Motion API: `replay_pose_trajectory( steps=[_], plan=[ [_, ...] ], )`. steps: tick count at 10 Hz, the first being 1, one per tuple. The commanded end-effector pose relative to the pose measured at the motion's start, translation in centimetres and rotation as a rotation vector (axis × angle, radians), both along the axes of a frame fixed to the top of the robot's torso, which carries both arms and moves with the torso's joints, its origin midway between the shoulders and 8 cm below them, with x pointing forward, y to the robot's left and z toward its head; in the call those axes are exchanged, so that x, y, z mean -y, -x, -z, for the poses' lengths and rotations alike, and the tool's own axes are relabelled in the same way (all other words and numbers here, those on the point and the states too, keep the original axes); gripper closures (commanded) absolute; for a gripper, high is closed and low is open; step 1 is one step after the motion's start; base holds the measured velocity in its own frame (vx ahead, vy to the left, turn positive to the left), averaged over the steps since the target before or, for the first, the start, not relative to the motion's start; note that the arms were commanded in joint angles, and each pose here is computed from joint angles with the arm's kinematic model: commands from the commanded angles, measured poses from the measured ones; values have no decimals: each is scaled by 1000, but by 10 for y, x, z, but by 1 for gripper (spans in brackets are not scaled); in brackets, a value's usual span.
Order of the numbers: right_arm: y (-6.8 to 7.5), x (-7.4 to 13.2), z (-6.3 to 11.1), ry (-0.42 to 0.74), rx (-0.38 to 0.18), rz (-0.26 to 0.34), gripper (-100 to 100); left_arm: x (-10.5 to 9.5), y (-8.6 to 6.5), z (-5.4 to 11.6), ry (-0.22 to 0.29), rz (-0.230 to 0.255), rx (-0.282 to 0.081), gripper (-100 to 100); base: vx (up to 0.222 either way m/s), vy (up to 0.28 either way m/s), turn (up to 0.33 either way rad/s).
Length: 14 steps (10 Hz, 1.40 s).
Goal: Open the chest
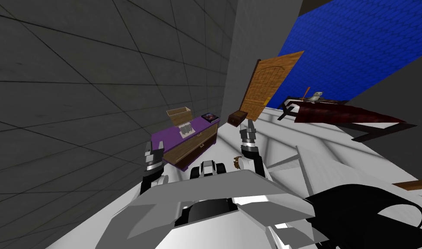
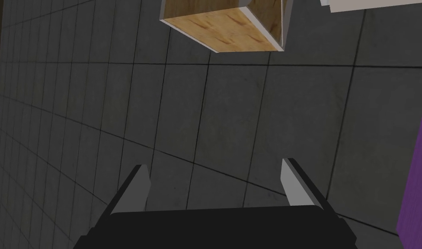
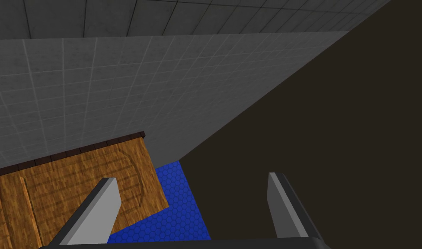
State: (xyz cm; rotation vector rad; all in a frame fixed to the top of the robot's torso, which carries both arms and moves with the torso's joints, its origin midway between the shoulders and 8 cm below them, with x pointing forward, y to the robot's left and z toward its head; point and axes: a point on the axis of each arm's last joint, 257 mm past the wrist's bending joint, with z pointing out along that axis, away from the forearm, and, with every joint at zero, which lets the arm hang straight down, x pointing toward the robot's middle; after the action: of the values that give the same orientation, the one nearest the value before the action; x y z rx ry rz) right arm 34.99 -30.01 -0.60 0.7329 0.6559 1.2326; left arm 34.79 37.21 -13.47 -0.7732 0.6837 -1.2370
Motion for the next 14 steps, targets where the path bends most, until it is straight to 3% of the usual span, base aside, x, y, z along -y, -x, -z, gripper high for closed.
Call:
replay_pose_trajectory(
  steps=[1, 8, 10, 11, 14],
  plan=[
    [0, 0, 0, 0, 0, 0, 0, -14, 6, 19, 15, -22, -13, -100, 109, -79, 28],
    [0, 0, 0, 0, 0, 0, 0, -41, 24, 70, 49, -76, -84, -100, 97, -63, 29],
    [0, 0, 0, 0, 0, 0, 0, -52, 37, 86, 62, -98, -95, -100, 142, -98, 54],
    [0, 0, 0, 0, 0, 0, 0, -54, 39, 96, 66, -105, -118, -100, 108, -105, 16],
    [0, 0, 0, 0, 0, 0, 0, -59, 46, 109, 74, -118, -135, -100, 85, -75, 32]
  ],
)
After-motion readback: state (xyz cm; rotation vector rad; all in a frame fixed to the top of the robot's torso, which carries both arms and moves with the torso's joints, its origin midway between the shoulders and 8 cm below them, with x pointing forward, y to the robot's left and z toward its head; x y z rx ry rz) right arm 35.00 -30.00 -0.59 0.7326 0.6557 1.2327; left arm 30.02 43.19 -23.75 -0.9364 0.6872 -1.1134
